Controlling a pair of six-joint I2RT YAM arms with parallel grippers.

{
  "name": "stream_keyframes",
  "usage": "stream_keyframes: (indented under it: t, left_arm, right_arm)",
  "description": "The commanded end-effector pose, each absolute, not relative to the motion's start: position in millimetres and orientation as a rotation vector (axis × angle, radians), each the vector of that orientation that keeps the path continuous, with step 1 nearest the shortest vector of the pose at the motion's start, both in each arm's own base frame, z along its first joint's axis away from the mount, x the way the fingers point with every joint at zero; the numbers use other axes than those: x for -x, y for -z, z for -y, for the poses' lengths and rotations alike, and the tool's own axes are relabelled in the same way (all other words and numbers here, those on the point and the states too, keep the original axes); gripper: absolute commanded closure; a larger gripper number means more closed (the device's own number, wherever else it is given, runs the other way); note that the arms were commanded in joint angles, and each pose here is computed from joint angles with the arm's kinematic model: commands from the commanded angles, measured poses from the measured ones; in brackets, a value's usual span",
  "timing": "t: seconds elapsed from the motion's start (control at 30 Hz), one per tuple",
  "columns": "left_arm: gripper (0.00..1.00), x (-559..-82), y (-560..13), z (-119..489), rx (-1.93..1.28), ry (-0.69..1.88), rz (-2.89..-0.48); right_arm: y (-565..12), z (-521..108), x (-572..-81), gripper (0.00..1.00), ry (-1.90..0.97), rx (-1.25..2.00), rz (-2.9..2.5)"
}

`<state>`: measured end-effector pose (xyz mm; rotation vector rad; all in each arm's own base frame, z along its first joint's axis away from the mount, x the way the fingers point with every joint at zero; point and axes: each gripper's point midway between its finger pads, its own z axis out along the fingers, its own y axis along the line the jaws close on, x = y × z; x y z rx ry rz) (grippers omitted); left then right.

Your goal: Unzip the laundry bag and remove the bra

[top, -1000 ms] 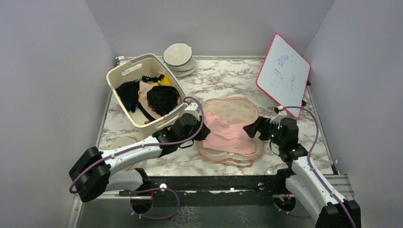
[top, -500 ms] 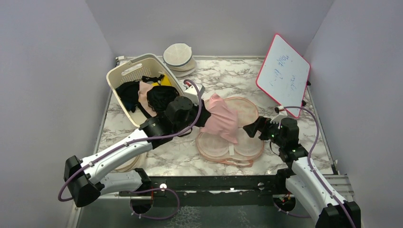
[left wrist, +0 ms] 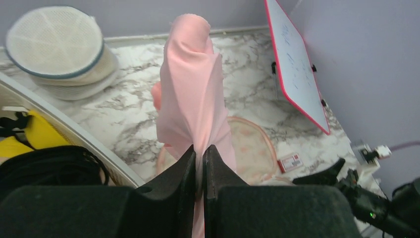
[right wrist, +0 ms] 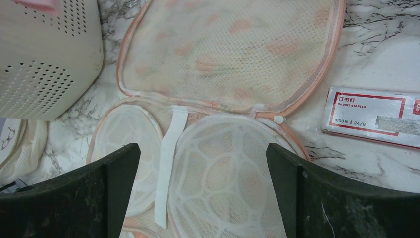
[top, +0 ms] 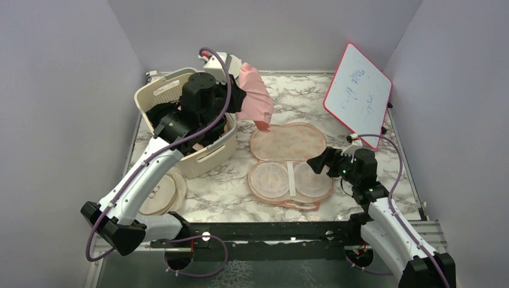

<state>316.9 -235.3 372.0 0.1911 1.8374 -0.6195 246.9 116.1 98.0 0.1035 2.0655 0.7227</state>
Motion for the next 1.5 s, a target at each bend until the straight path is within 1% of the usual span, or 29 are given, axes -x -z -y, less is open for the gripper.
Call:
stream_keyframes:
  t: [0.0, 0.13, 0.2, 0.27, 0.37, 0.47, 0.67, 0.83, 0.93, 1.1, 1.23, 1.33, 1.47]
  left_arm:
    - [1.00, -338.3, -405.8, 204.4, -0.103, 0.594, -1.790]
    - [1.00, -363.7, -431.2, 148.0, 0.143, 0.474, -1.742]
    - [1.00, -365.6, -439.6, 112.8, 0.337, 0.381, -1.701]
    - [1.00, -363.7, -449.9, 87.1, 0.465, 0.323, -1.629]
    - [1.00, -362.3, -462.6, 64.6, 0.588, 0.277, -1.533]
    - [1.00, -363.4, -463.6, 51.1, 0.697, 0.260, -1.469]
    - [1.00, -370.7, -440.7, 44.5, 0.841, 0.296, -1.435]
    - [1.00, -370.1, -432.3, 39.1, 0.965, 0.349, -1.373]
    - [1.00, -375.0, -431.7, 26.6, 1.005, 0.287, -1.327]
    - [1.00, -382.8, -421.0, 16.0, 1.026, 0.249, -1.318]
    - [1.00, -382.6, -394.9, 17.4, 1.062, 0.295, -1.348]
    - [1.00, -377.3, -350.8, 23.1, 1.100, 0.327, -1.415]
    - [1.00, -366.6, -315.8, 27.6, 1.142, 0.366, -1.461]
  right_arm:
    - [-99.5, -115.5, -249.0, 0.02, -0.724, -0.102, -2.044]
    - [-98.8, -115.5, -249.0, 0.03, -0.724, -0.103, -2.046]
    - [-98.3, -115.3, -249.1, 0.03, -0.722, -0.105, -2.048]
    - [-97.8, -115.1, -249.2, 0.03, -0.720, -0.106, -2.049]
    - [-98.0, -115.1, -249.6, 0.03, -0.720, -0.106, -2.050]
    - [-97.2, -115.0, -249.5, 0.03, -0.719, -0.108, -2.053]
    - [-96.8, -114.9, -249.6, 0.03, -0.719, -0.111, -2.055]
    - [-97.1, -115.2, -249.8, 0.03, -0.720, -0.108, -2.055]
    - [-96.6, -114.8, -249.8, 0.03, -0.718, -0.112, -2.057]
    - [-96.6, -115.0, -249.8, 0.03, -0.719, -0.111, -2.057]
    - [-96.4, -114.8, -250.0, 0.03, -0.718, -0.112, -2.057]
    - [-96.5, -115.0, -250.2, 0.03, -0.719, -0.111, -2.058]
    - [-95.9, -115.2, -250.4, 0.03, -0.719, -0.110, -2.061]
